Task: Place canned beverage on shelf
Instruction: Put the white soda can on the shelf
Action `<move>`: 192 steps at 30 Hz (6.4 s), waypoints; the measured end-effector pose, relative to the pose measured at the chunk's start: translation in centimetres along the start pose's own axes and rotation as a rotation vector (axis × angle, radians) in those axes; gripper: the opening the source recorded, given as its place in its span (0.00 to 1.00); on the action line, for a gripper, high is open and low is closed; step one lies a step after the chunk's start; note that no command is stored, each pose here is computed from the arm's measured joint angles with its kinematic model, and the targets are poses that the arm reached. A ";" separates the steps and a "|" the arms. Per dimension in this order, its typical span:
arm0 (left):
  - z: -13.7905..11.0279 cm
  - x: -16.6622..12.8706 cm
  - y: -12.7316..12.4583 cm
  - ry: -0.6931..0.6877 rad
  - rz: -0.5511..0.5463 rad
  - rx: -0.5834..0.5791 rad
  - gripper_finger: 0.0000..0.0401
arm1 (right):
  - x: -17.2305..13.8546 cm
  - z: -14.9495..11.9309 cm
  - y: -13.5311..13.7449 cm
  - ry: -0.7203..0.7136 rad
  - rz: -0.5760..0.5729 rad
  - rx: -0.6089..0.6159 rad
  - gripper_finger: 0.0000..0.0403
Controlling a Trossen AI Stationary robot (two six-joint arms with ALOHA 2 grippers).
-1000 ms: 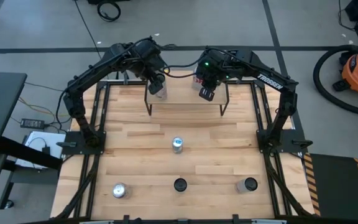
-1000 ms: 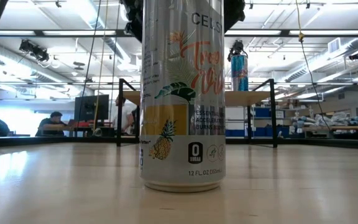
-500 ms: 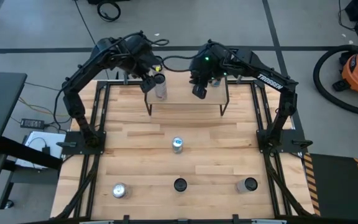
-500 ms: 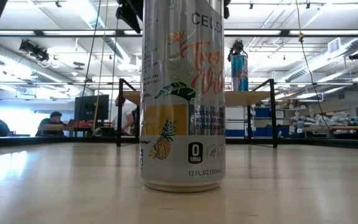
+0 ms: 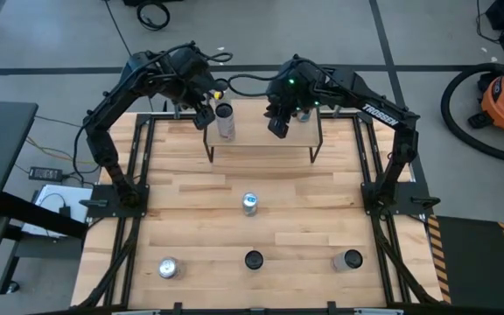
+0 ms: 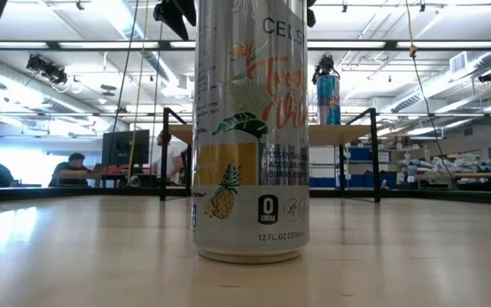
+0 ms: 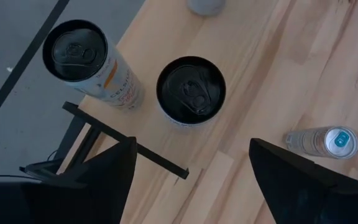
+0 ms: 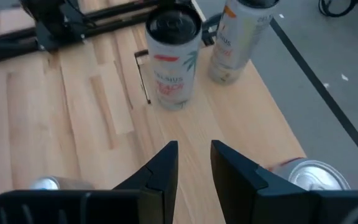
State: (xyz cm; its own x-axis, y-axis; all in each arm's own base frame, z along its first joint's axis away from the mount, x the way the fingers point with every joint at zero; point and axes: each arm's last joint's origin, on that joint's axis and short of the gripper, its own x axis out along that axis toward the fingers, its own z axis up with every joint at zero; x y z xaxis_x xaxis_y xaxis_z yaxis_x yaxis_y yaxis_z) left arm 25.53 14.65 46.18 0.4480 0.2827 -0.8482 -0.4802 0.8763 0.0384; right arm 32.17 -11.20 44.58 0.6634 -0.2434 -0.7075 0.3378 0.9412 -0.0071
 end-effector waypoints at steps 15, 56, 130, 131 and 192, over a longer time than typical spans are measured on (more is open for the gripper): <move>0.0 0.0 0.0 0.001 0.001 -0.024 0.78 | 0.8 -1.0 -0.6 0.088 -0.087 0.117 0.29; 0.0 0.0 0.0 0.002 0.001 -0.017 0.78 | 0.8 -0.2 -0.5 0.007 -0.071 0.053 0.29; -1.7 -3.3 2.3 -0.073 0.056 -0.104 0.78 | 3.8 3.1 -3.2 -0.478 0.030 -0.221 0.98; -1.9 -3.8 2.1 -0.084 0.053 -0.101 0.78 | 3.8 3.1 -3.2 -0.485 0.029 -0.220 0.98; -20.2 0.6 -2.3 -0.364 -0.028 -0.201 0.78 | 10.7 2.5 -3.2 -0.487 0.121 -0.314 0.98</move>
State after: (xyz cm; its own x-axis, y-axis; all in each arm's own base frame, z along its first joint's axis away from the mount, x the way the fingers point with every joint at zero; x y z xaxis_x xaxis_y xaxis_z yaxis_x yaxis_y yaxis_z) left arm 11.64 4.95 34.85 0.6828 0.4112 -0.6040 -0.5858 0.8021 -0.1162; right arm 39.86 -17.43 38.82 0.9401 -0.1397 -0.3111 0.0760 0.9752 -0.2080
